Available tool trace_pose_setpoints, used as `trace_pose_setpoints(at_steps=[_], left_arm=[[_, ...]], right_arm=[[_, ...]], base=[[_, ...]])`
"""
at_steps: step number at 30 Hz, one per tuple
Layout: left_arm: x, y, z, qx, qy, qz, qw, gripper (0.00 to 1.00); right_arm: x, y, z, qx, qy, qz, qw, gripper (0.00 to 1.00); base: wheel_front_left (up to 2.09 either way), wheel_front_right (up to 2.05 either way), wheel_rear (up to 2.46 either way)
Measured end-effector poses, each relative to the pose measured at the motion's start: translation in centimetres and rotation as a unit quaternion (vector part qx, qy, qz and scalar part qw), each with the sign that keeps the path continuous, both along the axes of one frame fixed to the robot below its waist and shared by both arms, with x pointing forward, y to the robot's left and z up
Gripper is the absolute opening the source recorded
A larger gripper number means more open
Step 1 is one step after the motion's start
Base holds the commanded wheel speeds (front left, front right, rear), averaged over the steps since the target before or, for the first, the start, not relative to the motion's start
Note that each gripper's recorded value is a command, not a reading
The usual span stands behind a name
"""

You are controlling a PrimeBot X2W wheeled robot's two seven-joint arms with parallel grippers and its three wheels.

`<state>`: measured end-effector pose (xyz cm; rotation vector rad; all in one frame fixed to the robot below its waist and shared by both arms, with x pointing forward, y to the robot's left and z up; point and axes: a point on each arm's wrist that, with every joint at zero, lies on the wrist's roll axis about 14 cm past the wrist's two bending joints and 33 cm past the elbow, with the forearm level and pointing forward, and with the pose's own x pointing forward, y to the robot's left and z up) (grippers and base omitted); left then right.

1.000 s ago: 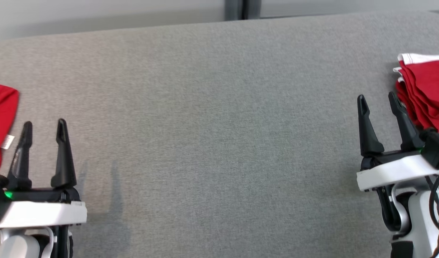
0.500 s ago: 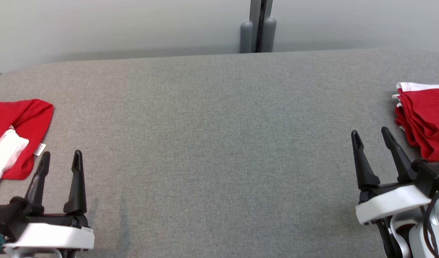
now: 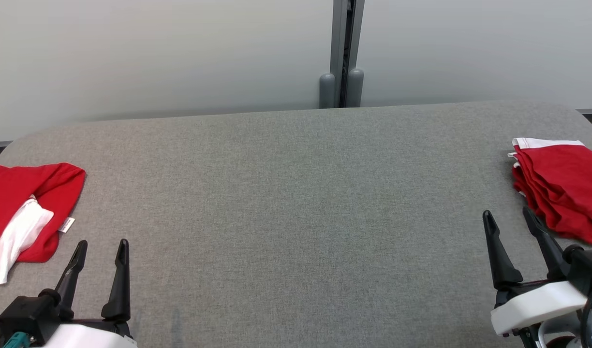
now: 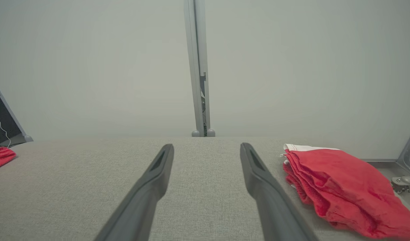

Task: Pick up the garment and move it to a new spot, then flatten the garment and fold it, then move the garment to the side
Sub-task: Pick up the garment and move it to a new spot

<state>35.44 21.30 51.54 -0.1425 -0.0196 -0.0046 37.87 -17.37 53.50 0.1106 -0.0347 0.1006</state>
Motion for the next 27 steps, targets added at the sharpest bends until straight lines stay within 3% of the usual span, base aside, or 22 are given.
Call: trace_pose_setpoints(at_steps=[27], left_arm=[[-0.11, -0.21, 0.41, 0.013, 0.012, -0.003, 1.000, 1.00]], right_arm=[[-0.58, -0.57, 0.00, 0.003, 0.002, -0.010, 1.000, 1.00]], base=[[0.00, 0.00, 0.00]])
